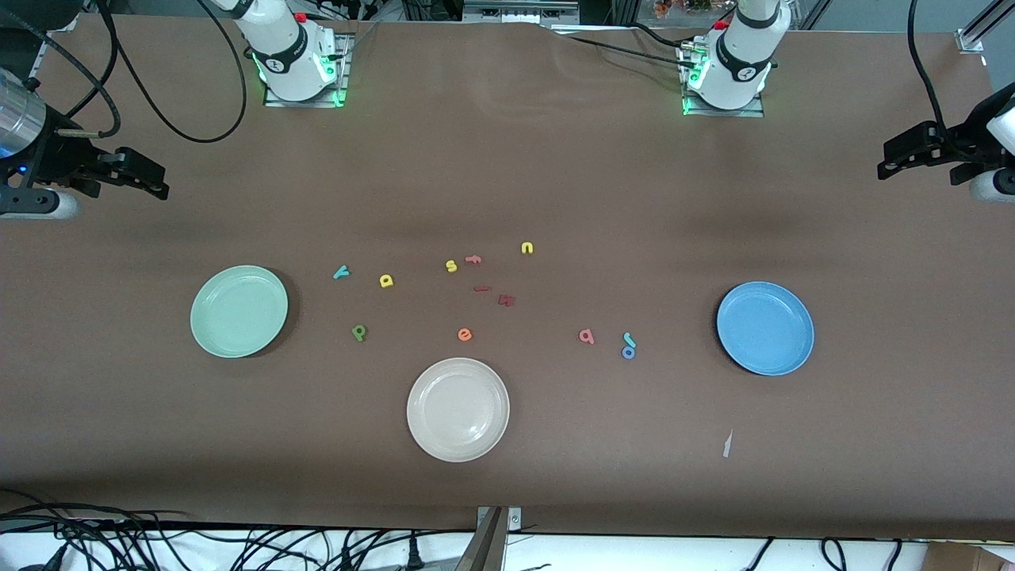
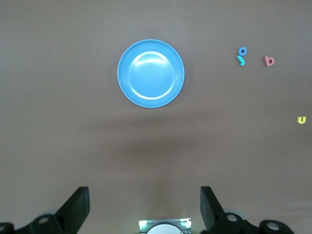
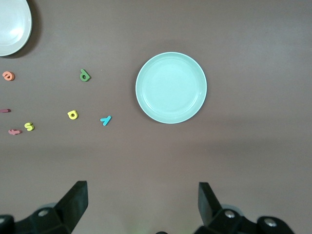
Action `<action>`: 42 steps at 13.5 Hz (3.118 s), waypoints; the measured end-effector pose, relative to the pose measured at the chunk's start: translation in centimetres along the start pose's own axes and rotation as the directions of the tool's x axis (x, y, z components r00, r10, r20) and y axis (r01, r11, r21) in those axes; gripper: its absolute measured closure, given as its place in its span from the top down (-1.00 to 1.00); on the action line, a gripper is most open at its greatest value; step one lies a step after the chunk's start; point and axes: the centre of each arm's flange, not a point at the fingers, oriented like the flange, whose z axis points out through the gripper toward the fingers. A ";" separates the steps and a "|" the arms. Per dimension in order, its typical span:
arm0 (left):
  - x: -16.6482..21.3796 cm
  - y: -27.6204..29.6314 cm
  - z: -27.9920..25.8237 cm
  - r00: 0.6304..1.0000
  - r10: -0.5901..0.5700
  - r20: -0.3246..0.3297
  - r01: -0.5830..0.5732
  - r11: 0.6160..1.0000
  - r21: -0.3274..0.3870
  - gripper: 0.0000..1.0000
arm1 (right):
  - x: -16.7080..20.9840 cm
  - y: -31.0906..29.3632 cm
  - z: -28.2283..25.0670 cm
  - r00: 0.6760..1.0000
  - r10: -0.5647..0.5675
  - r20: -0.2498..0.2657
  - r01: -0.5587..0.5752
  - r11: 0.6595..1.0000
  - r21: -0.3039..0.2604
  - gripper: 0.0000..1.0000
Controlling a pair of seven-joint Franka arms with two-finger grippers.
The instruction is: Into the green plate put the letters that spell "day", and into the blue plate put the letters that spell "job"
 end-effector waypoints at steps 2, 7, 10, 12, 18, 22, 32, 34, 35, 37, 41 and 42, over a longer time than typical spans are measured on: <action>0.0 0.1 0.0 1.000 0.001 0.000 -0.001 1.000 0.000 1.00 | 0.0 0.0 0.0 1.000 0.001 0.001 -0.001 1.000 0.000 1.00; 0.0 0.1 0.0 1.000 0.002 0.000 -0.002 1.000 0.000 1.00 | 0.0 0.2 0.0 1.000 0.004 0.002 -0.004 1.000 0.000 1.00; 0.0 0.1 0.0 1.000 0.002 0.000 -0.002 1.000 0.000 1.00 | 0.0 0.2 0.1 1.000 0.004 0.002 -0.004 1.000 0.000 1.00; 0.0 0.1 0.0 1.000 0.002 0.000 -0.002 1.000 0.000 1.00 | 0.0 0.2 0.1 1.000 0.004 0.002 -0.004 1.000 0.000 1.00; 0.0 0.1 0.0 1.000 0.002 0.000 -0.002 1.000 0.000 1.00 | 0.0 0.2 0.1 1.000 0.004 0.003 -0.004 1.000 -0.001 1.00; 0.0 0.1 0.0 1.000 0.002 0.000 -0.002 1.000 0.000 1.00 | 0.0 0.2 0.1 1.000 0.004 0.003 -0.004 1.000 -0.001 1.00; 0.0 0.1 0.0 1.000 0.002 0.000 -0.002 1.000 0.000 1.00 | 0.0 0.2 0.1 1.000 0.004 0.005 -0.004 1.000 -0.001 1.00; 0.0 0.1 0.0 1.000 0.002 0.000 -0.002 1.000 0.000 1.00 | 0.0 0.2 0.2 1.000 0.004 0.006 -0.004 1.000 -0.001 1.00; 0.0 0.1 0.0 1.000 0.002 0.000 -0.002 1.000 0.000 1.00 | 0.0 0.2 0.2 1.000 0.004 0.006 -0.004 1.000 -0.001 1.00; 0.0 0.2 0.0 1.000 0.003 0.000 -0.003 1.000 0.000 1.00 | 0.1 0.2 0.2 1.000 0.005 0.007 -0.005 1.000 -0.001 1.00; 0.0 0.2 0.0 1.000 0.004 0.000 -0.004 1.000 0.000 1.00 | 0.1 0.3 0.3 1.000 0.005 0.009 -0.005 1.000 -0.001 1.00; 0.0 0.3 0.0 1.000 0.005 0.000 -0.005 1.000 0.001 1.00 | 0.1 0.3 0.3 1.000 0.005 0.009 -0.005 1.000 -0.001 1.00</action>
